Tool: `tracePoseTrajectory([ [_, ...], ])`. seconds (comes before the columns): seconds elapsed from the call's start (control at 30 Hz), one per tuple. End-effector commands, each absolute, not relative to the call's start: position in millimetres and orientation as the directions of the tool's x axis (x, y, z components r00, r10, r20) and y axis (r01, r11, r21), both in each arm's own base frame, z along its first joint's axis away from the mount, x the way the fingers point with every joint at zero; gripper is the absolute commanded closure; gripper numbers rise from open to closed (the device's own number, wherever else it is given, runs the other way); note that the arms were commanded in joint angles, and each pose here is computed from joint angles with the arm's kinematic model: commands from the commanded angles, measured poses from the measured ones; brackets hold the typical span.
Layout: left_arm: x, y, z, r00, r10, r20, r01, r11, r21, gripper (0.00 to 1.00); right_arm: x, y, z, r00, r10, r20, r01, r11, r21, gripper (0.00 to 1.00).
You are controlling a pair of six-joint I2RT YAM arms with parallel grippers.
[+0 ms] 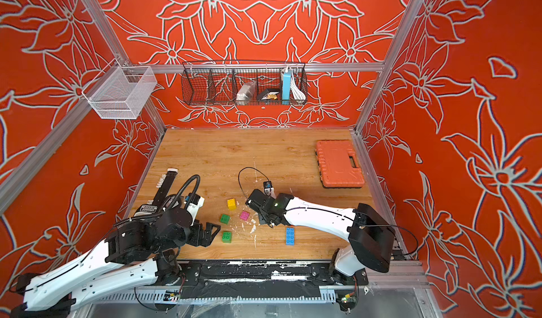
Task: Assemble the letter r with lego
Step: Assemble the lego brick with the lego brick.
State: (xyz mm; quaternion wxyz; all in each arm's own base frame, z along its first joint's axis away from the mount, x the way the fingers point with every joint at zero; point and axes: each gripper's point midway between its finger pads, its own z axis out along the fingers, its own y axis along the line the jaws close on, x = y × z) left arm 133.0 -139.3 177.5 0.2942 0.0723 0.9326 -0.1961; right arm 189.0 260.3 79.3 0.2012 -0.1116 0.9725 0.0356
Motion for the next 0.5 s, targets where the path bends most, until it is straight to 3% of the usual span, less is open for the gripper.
tracePoseTrajectory([
  [0.0,133,-136,176,-0.817,0.016,-0.577,0.236,0.921,-0.309,0.01,140,224,29,-0.955,-0.260,-0.142,-0.248,0.964,-0.094,1.00],
  [0.47,135,-137,174,-0.818,0.032,-0.574,0.242,0.925,-0.293,0.01,158,230,68,-0.914,-0.273,-0.300,-0.274,0.961,-0.042,1.00],
])
